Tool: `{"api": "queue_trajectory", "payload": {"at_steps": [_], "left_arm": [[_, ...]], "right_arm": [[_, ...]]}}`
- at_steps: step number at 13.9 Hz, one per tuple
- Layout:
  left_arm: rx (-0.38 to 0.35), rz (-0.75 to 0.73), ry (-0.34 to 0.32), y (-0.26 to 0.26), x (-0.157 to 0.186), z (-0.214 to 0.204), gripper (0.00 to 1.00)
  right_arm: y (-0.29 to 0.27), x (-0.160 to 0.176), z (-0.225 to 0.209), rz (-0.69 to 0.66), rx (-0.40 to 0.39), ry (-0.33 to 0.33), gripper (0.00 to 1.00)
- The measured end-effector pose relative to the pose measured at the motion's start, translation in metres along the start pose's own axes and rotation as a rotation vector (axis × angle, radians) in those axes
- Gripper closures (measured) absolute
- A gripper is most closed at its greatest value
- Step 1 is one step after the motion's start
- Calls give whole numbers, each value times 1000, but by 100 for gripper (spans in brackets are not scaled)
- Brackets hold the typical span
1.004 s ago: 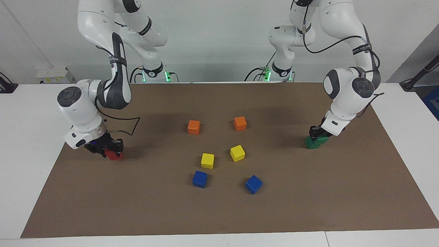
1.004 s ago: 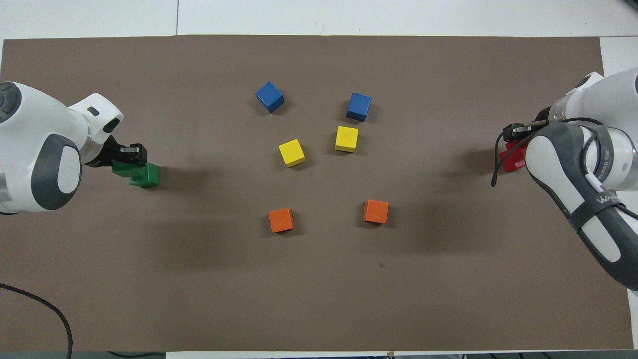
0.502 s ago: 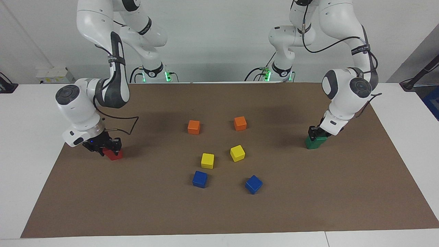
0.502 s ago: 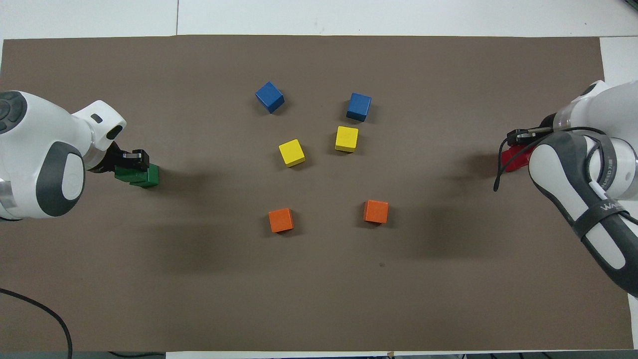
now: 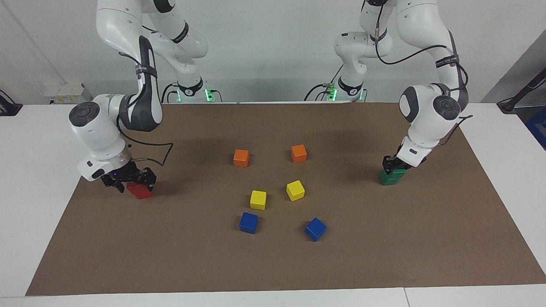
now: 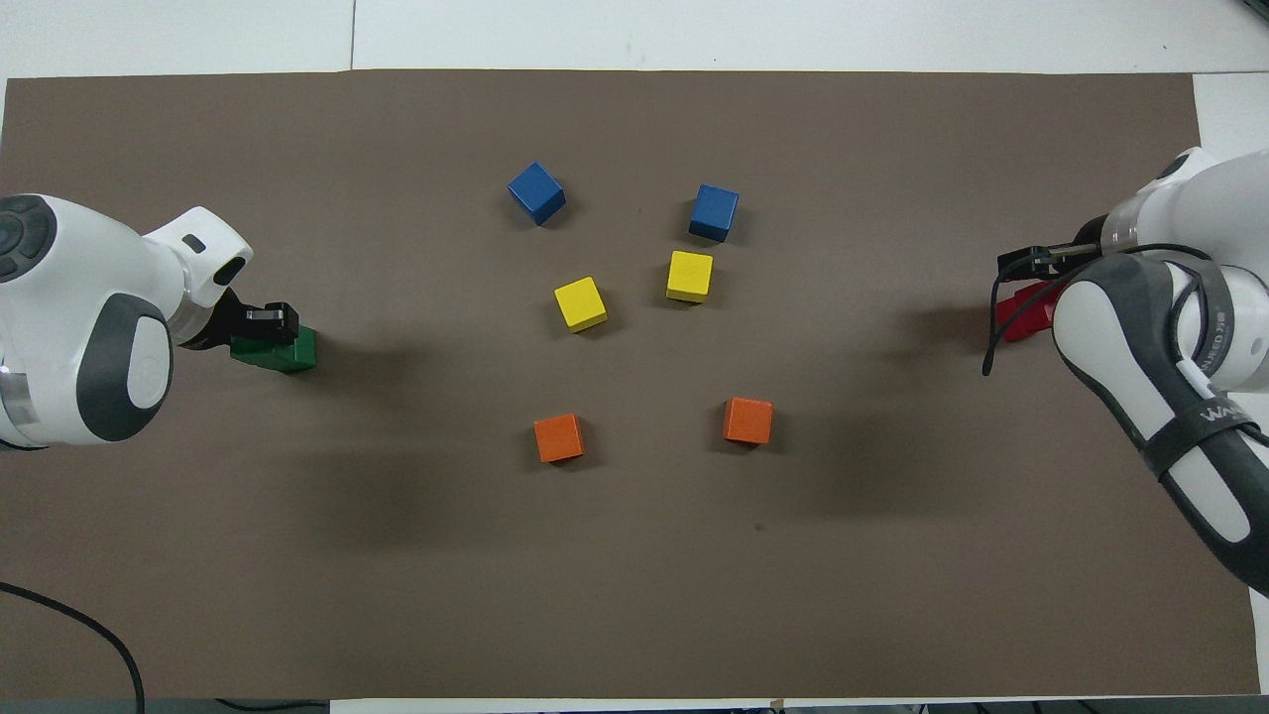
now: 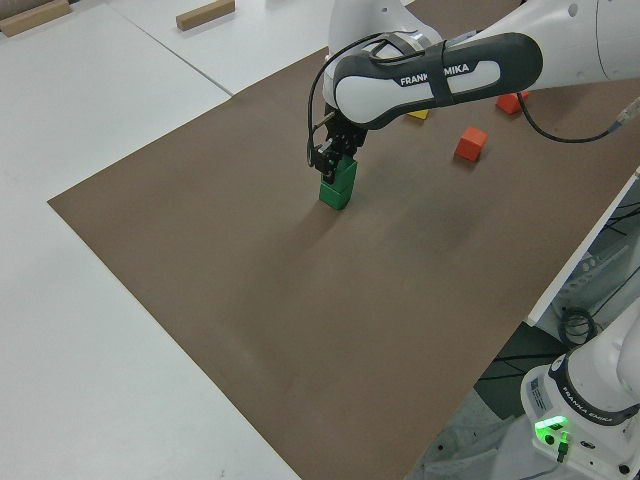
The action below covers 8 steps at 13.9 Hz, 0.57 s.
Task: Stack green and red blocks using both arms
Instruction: 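Open both grippers and withdraw them from the two stacks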
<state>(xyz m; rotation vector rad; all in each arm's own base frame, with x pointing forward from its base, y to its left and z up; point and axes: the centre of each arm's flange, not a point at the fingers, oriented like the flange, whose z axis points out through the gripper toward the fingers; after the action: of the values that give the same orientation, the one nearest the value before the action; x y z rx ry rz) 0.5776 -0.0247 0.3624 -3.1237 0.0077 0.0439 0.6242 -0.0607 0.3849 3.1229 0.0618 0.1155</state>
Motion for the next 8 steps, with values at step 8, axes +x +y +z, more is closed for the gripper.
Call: {"api": "queue_trajectory", "payload": {"at_steps": [8], "left_arm": [[-1, 1, 1, 0, 4, -19, 0]], "right_arm": [[-51, -4, -180, -79, -1, -23, 0]]}}
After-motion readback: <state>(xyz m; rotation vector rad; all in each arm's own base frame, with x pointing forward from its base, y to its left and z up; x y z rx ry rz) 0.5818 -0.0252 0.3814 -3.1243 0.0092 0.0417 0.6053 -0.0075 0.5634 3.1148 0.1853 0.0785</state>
